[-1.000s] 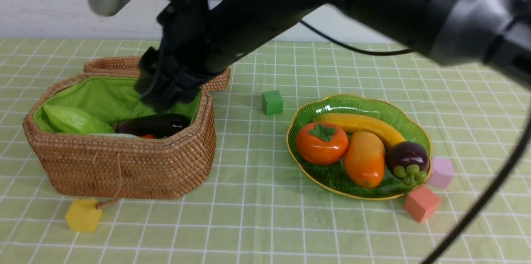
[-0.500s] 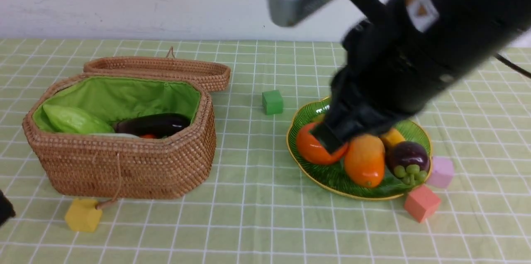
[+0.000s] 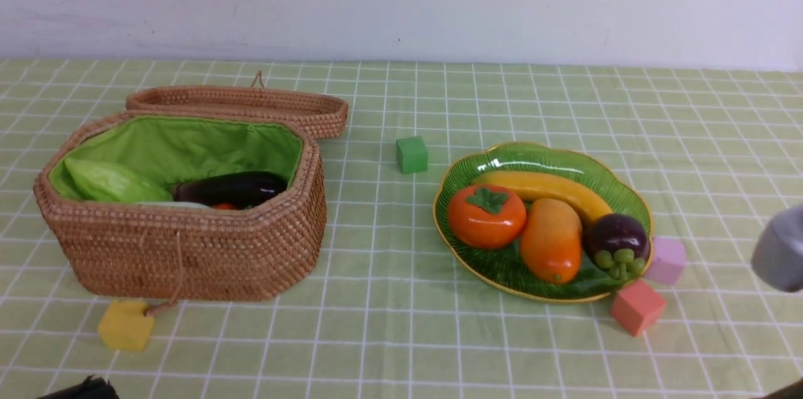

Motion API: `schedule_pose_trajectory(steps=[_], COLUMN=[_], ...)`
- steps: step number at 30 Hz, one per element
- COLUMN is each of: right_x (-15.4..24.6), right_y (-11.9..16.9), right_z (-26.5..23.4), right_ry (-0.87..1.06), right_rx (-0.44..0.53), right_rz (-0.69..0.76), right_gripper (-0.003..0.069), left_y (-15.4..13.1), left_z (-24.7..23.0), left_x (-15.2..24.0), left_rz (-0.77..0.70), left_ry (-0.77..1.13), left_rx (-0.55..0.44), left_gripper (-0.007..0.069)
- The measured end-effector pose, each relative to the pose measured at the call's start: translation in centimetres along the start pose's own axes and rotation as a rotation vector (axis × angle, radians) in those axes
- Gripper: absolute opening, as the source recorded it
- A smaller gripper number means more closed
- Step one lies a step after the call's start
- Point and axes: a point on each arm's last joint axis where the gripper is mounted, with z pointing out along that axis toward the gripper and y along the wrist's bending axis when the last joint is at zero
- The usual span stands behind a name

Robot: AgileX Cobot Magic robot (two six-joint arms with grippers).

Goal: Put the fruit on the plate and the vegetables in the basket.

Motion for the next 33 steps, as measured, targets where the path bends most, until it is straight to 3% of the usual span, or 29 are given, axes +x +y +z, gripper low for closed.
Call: schedule_pose_trajectory(steps=[12,17,20,25,28,33], right_x=[0.8,0.9,3.8,10.1,13.1,14.6], right_y=[-0.7,-3.2,-5.7,-8.4,-9.2,-9.6], right_z=[-1.2,-1.4,0.4,5.3,8.6,10.9], right_ry=[-0.046,-0.254,-0.492,-0.765,-0.819,-0.812], right_rx=[0.016,0.081,0.124,0.306,0.37,0.379], right_rz=[0.006,0.078,0.127,0.132,0.118,0.118], right_gripper=[0.001,-0.0018,-0.002,-0.002,-0.002,-0.002], left_y=[0.3,0.3,0.3,0.3,0.3,0.3], left_z=[0.1,0.1,0.1,0.1,0.1,0.1], left_x=[0.5,0.5,0.5,0.5,0.6,0.6], left_rz=[0.0,0.0,0.0,0.0,0.0,0.001], left_ry=[0.035,0.036,0.037,0.039,0.042,0.043], left_rx=[-0.023,-0.024,-0.025,-0.026,-0.028,-0.03], left_gripper=[-0.0005,-0.0001,0.0003,0.0007,0.001,0.0016])
